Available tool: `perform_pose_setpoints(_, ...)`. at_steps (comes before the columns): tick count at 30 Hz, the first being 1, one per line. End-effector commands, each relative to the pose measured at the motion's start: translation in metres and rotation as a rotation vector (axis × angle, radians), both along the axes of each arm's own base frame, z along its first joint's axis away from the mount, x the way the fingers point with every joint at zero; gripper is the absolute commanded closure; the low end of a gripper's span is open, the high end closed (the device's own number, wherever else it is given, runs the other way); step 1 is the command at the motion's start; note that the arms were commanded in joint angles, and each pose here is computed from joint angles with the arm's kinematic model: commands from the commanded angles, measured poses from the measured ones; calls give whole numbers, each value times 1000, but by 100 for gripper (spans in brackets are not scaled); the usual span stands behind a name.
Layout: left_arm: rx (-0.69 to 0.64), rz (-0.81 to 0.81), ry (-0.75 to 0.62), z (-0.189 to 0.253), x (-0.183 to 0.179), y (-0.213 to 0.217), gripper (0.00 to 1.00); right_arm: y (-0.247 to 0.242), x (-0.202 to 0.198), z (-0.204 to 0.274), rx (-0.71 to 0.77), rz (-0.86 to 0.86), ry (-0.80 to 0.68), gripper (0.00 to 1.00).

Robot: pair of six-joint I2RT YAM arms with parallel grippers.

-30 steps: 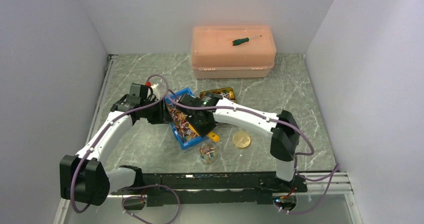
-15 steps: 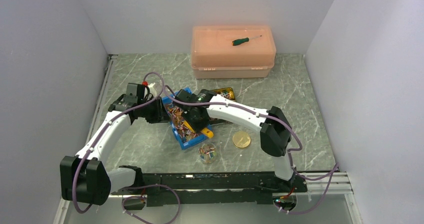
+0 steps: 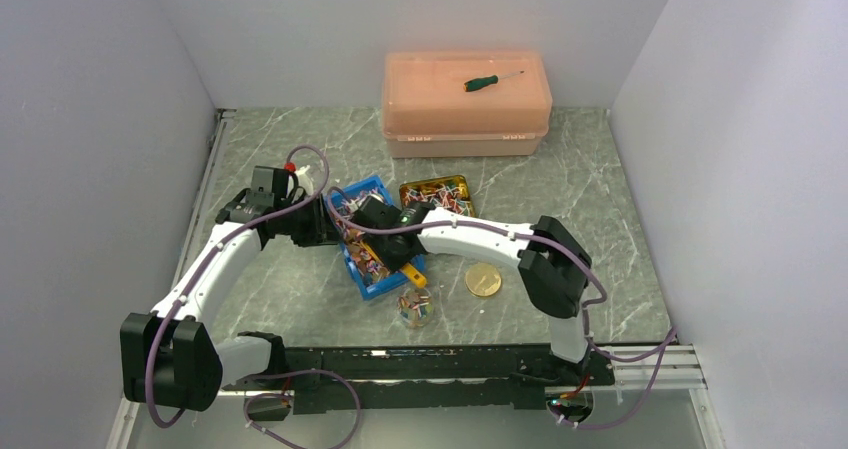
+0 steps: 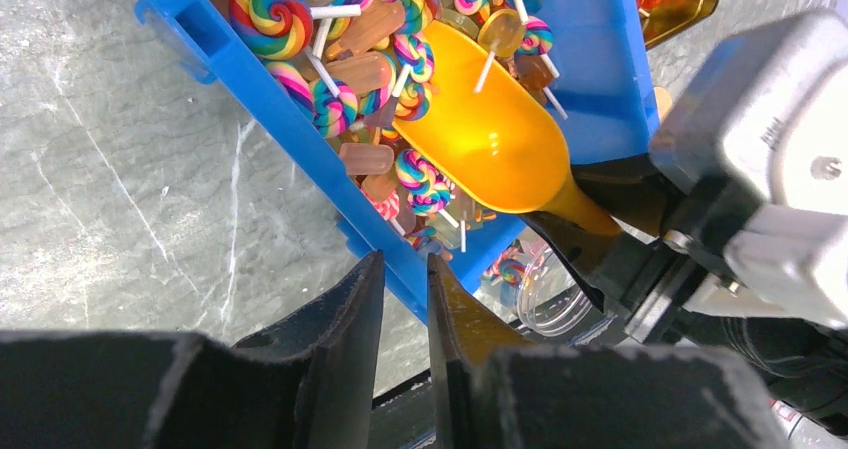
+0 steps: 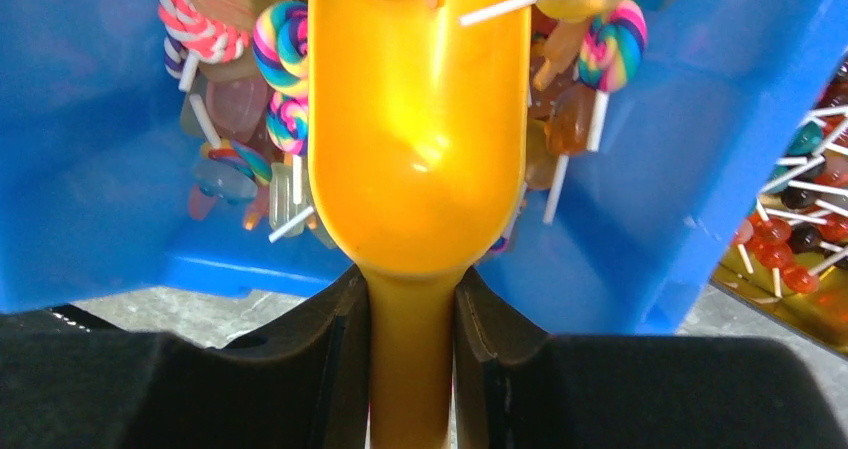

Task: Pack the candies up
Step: Scoop the fake candies from the storage box.

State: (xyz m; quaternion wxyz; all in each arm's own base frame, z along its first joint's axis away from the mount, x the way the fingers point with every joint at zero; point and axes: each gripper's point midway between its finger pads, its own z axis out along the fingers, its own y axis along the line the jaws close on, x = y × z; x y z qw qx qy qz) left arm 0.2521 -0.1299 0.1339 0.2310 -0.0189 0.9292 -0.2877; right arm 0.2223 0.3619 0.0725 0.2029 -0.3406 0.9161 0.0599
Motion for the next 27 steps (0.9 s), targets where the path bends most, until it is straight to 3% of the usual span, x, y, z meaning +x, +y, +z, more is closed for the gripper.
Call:
perform_pose_setpoints(1, -28, -17, -60, 11, 8, -3, 72, 4, 15, 33, 100, -12, -145, 100)
perform_pose_setpoints(15, -14, 10, -59, 10, 10, 4, 67, -5, -6, 47, 105, 3, -191, 100)
perform_pose_setpoints(20, -9, 23, -64, 11, 12, 7, 61, -8, -14, 51, 115, 13, -199, 100)
perform_pose_setpoints(27, -9, 37, -70, 12, 14, 9, 45, -9, -29, 56, 145, 35, -213, 100)
